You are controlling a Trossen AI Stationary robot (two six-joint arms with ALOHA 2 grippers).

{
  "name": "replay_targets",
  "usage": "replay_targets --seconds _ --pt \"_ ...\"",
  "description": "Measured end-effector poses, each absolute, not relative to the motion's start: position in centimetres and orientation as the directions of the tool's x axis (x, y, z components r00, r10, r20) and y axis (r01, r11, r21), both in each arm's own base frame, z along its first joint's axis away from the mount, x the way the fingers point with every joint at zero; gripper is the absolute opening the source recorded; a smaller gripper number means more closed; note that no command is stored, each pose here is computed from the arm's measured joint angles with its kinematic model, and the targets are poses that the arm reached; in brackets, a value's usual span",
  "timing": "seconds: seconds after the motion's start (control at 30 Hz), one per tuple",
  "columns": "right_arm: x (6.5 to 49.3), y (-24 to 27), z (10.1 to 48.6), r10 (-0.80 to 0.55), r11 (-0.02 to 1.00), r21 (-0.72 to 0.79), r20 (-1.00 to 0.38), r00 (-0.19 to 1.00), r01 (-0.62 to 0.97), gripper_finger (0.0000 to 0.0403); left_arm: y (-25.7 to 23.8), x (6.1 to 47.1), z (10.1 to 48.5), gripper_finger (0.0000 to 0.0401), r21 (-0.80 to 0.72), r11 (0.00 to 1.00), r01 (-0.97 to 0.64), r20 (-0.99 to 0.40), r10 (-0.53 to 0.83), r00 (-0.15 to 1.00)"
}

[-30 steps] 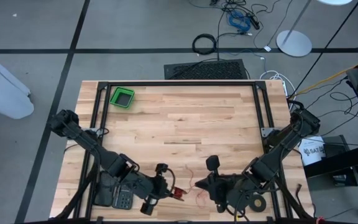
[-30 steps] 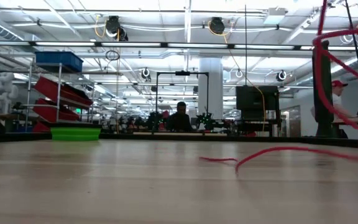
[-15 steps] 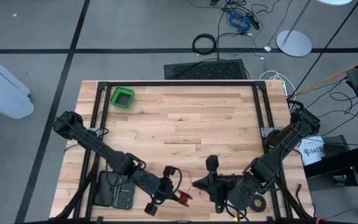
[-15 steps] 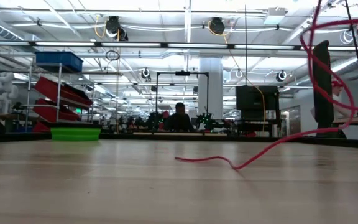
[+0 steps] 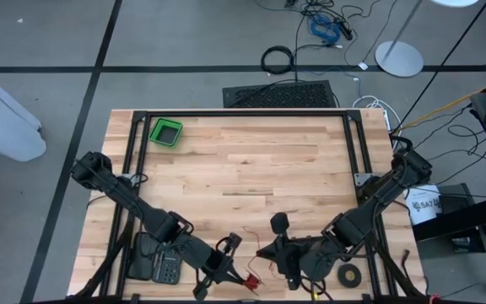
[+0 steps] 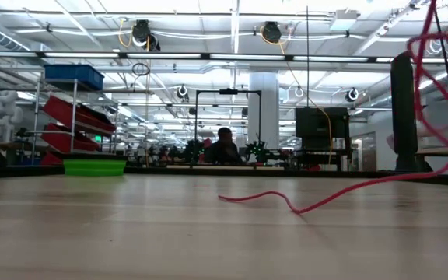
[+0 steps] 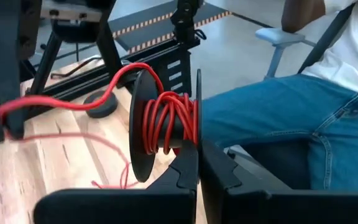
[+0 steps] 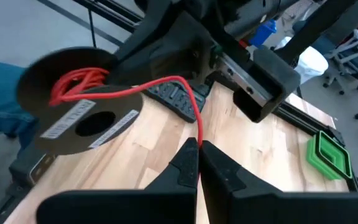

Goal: Coil cords
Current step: Coil the red wire into the spool

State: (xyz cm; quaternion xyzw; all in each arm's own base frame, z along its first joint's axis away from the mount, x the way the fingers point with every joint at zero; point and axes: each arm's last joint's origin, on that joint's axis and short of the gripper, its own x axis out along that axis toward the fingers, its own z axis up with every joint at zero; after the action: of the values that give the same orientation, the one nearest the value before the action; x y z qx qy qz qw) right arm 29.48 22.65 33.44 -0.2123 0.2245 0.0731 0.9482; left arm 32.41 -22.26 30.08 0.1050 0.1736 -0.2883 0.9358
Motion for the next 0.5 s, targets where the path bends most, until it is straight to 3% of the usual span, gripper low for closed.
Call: replay_targets --seconds 0.5 --pt "31.0 22.1 32.5 0.083 0.893 -0.351 -0.483 0.872 -0.28 0.0 -23.0 32.1 30.6 0.0004 0.174 0.781 0.6 -0.33 -0.527 0.783"
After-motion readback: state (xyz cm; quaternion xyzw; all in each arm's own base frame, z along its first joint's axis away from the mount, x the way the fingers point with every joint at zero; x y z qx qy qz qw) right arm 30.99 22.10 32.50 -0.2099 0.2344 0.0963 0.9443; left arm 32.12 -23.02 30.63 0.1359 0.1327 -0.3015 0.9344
